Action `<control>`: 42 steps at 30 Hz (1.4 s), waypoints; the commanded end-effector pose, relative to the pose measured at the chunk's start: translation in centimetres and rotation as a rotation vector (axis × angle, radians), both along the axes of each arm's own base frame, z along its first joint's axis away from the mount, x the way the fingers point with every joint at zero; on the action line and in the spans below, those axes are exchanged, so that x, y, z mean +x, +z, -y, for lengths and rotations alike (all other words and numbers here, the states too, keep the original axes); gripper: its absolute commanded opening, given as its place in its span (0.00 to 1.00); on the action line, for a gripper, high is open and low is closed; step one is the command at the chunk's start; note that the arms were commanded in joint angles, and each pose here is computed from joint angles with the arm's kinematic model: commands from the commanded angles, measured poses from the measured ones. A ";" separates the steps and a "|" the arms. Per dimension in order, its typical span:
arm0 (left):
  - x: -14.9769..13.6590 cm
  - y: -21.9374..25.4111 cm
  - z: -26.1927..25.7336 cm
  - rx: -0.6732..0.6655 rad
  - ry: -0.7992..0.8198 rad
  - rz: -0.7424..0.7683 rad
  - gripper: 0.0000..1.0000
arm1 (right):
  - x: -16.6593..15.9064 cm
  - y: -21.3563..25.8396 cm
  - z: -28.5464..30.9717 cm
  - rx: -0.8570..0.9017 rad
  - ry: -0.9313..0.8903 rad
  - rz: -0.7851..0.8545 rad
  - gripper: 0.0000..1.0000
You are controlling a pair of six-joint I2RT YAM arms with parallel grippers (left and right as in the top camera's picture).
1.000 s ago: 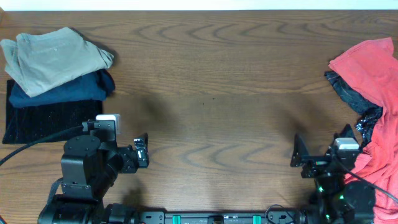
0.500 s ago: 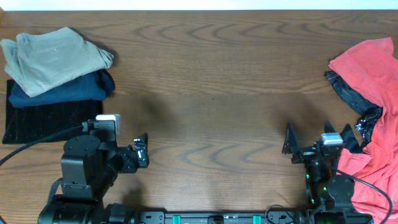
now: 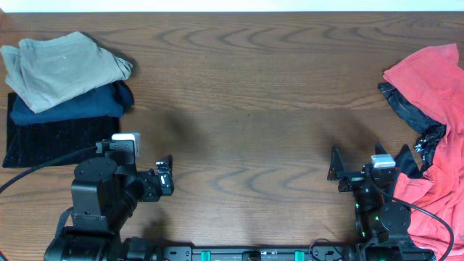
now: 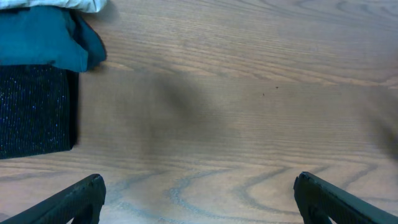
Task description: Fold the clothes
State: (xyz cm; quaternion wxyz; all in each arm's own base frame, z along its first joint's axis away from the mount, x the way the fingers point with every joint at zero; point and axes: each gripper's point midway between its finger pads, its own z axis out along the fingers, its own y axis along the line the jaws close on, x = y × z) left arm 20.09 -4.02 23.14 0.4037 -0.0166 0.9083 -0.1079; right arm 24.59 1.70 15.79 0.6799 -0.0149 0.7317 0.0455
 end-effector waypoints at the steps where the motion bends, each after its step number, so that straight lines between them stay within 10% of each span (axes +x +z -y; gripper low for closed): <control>1: 0.0 -0.1 -0.2 0.007 0.011 -0.001 0.98 | -0.1 0.0 -0.4 -0.013 0.019 0.002 0.99; 30: -1.3 0.0 -1.4 0.023 0.059 0.025 0.98 | -0.1 0.0 -0.4 -0.013 0.019 0.002 0.99; 42: -1.0 -7.2 -3.8 0.056 0.180 0.175 0.98 | -0.1 0.0 -0.4 -0.013 0.019 0.003 0.99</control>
